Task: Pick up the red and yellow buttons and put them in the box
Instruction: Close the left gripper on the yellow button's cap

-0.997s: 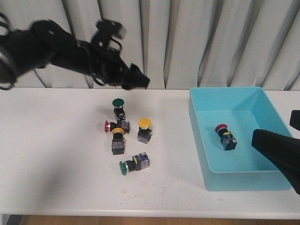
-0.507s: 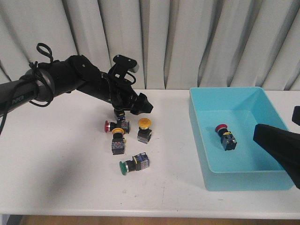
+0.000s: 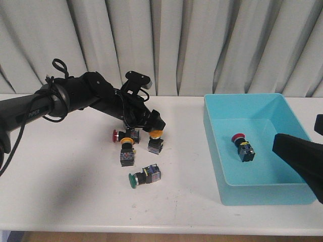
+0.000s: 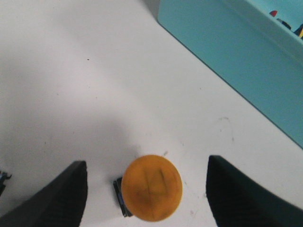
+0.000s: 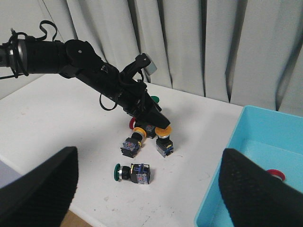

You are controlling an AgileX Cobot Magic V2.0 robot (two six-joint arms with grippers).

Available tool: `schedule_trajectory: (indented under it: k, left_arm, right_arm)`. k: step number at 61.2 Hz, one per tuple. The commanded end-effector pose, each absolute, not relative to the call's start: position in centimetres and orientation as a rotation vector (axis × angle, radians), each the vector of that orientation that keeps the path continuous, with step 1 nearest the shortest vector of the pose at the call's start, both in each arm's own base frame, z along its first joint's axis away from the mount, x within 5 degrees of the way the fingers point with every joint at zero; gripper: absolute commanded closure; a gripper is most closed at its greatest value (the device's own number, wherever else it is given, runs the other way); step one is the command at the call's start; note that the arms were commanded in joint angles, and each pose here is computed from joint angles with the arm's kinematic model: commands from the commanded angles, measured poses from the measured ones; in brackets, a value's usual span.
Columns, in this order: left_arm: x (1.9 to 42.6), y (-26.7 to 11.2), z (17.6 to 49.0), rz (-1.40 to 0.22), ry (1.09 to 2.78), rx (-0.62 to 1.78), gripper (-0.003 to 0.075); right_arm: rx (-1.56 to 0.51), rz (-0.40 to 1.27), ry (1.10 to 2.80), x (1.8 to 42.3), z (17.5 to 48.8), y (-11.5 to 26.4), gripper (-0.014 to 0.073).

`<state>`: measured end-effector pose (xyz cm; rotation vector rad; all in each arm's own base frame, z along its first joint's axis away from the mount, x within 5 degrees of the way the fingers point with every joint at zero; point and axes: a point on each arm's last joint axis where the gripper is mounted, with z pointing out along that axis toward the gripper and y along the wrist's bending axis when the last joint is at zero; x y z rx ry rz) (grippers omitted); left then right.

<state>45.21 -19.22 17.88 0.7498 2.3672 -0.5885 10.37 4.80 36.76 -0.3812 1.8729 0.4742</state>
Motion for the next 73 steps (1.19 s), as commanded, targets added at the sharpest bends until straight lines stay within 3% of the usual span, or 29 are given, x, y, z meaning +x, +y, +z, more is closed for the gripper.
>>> schedule_trajectory:
  k: [1,34,45,57,73]
  left_arm:
    - [45.4,-19.8,21.4,-0.607,2.266,0.691,0.0216]
    - [45.8,-20.0,18.9,-0.618,2.315,0.681,0.0216]
    - [45.8,-20.0,18.9,-0.622,2.321,0.674,0.0253]
    - [45.8,-20.0,18.9,-0.641,2.341,0.625,0.0400]
    - [45.7,-20.0,18.9,-0.645,2.344,0.628,0.0694]
  right_arm:
    - [-0.344,0.470,1.803,10.5,38.0,4.7,0.0015]
    - [-0.345,0.475,1.806,10.5,38.0,4.7,0.0015]
    - [-0.345,0.476,1.806,10.5,38.0,4.7,0.0015]
    - [-0.345,0.476,1.806,10.5,38.0,4.7,0.0015]
    - [-0.344,0.476,1.806,10.5,38.0,4.7,0.0015]
